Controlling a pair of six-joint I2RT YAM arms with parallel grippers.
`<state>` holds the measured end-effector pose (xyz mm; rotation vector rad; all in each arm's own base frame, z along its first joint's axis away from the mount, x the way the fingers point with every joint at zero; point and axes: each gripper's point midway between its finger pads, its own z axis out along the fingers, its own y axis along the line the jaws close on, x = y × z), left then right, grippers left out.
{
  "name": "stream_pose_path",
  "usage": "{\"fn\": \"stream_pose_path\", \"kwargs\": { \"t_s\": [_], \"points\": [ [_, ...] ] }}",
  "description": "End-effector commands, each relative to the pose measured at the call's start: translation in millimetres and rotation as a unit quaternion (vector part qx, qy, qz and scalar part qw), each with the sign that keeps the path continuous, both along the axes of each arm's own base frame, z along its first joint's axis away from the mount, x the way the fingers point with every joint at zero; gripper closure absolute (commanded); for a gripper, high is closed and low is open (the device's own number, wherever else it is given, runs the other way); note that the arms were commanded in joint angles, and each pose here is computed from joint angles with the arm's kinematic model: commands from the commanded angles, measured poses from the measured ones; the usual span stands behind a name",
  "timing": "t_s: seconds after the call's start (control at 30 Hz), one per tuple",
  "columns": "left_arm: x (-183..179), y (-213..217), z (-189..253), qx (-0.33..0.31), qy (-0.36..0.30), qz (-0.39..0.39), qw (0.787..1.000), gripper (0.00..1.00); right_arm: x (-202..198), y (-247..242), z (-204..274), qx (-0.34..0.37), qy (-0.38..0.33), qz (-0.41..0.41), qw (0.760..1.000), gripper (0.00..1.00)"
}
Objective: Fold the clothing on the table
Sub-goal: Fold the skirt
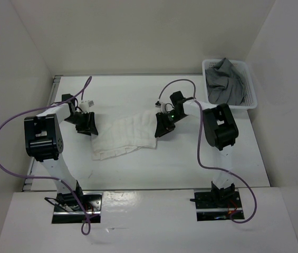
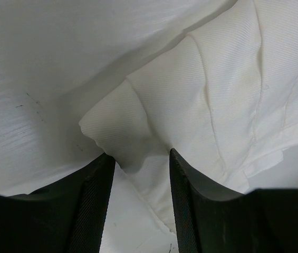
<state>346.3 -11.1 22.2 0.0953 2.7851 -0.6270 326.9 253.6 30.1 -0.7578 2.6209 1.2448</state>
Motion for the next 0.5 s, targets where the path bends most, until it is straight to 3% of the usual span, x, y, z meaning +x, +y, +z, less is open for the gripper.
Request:
{"fn": "stream_pose_path", "kwargs": {
  "t_s": [0.0, 0.47],
  "points": [
    [-11, 8, -18, 0.021, 0.024, -0.01, 0.999, 0.46, 6, 5, -1, 0.015, -0.014, 0.01, 1.0, 0.54],
    [-12, 8, -21, 0.02, 0.029, -0.01, 0.999, 0.46, 11, 27, -2, 0.028, -0.022, 0.033, 0.999, 0.62]
  ]
}}
